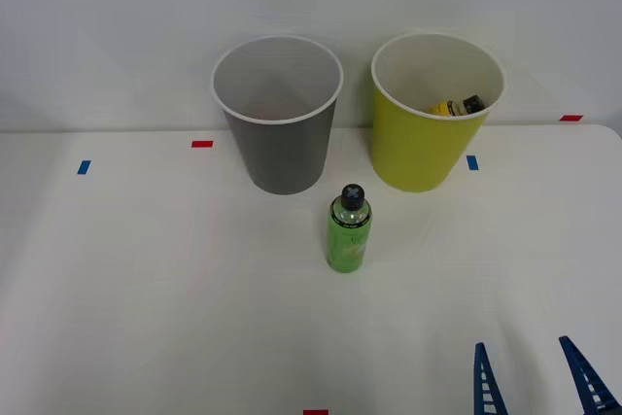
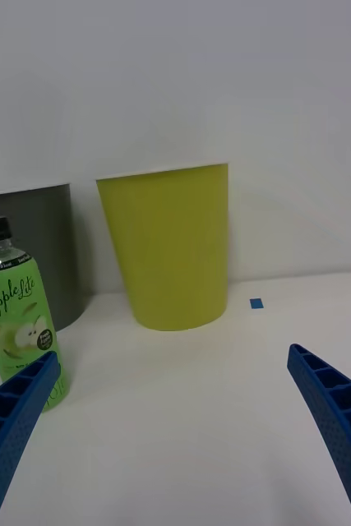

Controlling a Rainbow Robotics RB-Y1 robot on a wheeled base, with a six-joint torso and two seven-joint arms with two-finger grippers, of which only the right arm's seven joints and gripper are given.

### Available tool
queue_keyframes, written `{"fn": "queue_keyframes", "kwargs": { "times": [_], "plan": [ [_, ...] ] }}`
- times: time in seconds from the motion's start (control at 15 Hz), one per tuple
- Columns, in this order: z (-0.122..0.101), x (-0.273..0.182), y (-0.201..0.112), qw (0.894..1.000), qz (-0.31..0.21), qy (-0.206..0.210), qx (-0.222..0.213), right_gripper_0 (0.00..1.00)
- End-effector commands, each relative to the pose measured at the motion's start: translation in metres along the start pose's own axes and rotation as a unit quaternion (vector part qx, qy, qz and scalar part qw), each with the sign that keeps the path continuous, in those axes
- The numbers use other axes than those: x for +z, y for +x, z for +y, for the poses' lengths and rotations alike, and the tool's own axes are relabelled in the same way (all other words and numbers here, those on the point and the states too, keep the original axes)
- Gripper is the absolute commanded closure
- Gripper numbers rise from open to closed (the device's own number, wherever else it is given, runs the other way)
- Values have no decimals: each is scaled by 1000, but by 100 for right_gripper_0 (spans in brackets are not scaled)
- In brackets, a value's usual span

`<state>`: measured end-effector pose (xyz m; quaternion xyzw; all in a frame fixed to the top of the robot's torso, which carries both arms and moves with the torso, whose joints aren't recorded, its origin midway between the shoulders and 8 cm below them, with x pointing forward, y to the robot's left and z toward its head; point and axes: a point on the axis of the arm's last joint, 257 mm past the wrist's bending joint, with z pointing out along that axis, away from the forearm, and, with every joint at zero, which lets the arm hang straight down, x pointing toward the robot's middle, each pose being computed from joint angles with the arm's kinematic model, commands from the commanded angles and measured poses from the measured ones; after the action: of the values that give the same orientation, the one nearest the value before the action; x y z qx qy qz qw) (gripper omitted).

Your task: Put cans in the gray bin, plastic bottles in the light green bin

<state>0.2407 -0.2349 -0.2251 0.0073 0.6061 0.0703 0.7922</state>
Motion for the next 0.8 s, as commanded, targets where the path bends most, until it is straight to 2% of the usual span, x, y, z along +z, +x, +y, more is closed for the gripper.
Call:
{"fn": "queue_keyframes", "kwargs": {
  "times": [0.07, 0.27, 0.33, 0.67, 0.8],
  "plan": [
    [-5, -15, 1, 999, 7, 26, -38, 4],
    [-4, -28, 15, 995, -31, 78, -49, 4],
    [-2, -29, 23, 995, -43, 80, -51, 4],
    [1, -29, 24, 995, -35, 28, -89, 4],
    [7, -34, 22, 991, -31, 28, -126, 4]
  ]
}}
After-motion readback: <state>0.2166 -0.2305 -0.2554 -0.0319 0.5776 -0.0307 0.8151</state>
